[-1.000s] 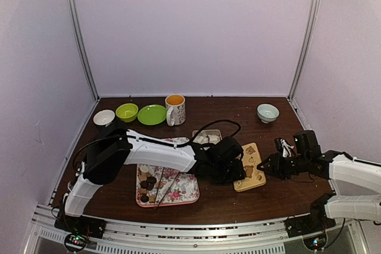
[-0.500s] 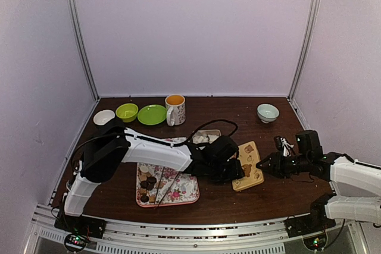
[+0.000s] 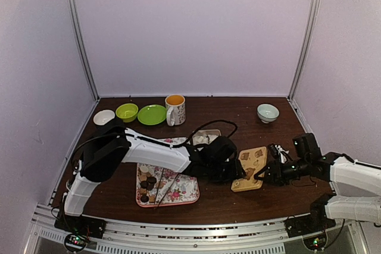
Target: Pack the chocolate
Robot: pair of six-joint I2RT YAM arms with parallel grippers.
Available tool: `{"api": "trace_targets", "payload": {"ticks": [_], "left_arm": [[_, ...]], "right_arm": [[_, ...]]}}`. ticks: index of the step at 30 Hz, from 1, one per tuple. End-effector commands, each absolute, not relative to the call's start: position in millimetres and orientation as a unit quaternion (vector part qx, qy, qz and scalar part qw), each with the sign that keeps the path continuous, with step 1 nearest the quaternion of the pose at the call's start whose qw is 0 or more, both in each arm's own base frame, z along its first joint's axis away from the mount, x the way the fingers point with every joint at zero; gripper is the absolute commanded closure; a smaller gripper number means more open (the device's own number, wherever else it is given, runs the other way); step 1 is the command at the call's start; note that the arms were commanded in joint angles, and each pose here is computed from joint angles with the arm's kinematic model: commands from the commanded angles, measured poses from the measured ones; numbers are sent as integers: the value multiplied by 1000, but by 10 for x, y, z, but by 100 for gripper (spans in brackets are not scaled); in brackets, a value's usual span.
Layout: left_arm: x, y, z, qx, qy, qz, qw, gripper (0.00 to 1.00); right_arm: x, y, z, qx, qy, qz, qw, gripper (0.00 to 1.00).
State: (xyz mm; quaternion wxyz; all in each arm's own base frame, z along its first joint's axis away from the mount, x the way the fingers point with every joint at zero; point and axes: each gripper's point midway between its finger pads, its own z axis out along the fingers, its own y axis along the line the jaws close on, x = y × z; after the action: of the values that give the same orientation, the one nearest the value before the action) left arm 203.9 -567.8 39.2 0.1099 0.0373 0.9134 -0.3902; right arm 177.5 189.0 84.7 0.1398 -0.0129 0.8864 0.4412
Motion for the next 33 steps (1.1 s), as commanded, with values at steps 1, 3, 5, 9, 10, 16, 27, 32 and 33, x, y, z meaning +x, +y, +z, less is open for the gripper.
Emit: {"api": "trace_targets", "payload": {"ticks": [1, 3, 5, 9, 10, 16, 27, 32, 33], "left_arm": [[1847, -5840, 345, 66, 899, -423, 93, 47], [1849, -5835, 342, 65, 899, -423, 93, 47], [1844, -5826, 338, 64, 899, -422, 92, 47], [1847, -5803, 380, 64, 899, -423, 97, 47], [1852, -5800, 398, 65, 898, -423, 100, 47], [1860, -5765, 440, 67, 899, -420, 106, 47], [2025, -5540, 1196, 116, 889, -394, 204, 48], [2067, -5292, 1566, 124, 885, -378, 244, 48], [2073, -5247, 1624, 122, 883, -379, 248, 48]], "right_arm": [[1677, 2043, 992, -61, 869, 476, 124, 63], [1711, 2025, 954, -55, 874, 466, 126, 66], [1750, 1996, 935, -48, 880, 453, 133, 68], [1857, 1903, 907, -16, 892, 425, 155, 69], [1875, 1897, 915, -6, 891, 426, 160, 71], [1937, 1857, 895, 26, 885, 428, 181, 74], [1954, 1717, 1271, 5, 884, 399, 244, 90], [1959, 1756, 1486, -2, 871, 417, 258, 97], [1959, 1771, 1531, -4, 868, 423, 258, 97]]}}
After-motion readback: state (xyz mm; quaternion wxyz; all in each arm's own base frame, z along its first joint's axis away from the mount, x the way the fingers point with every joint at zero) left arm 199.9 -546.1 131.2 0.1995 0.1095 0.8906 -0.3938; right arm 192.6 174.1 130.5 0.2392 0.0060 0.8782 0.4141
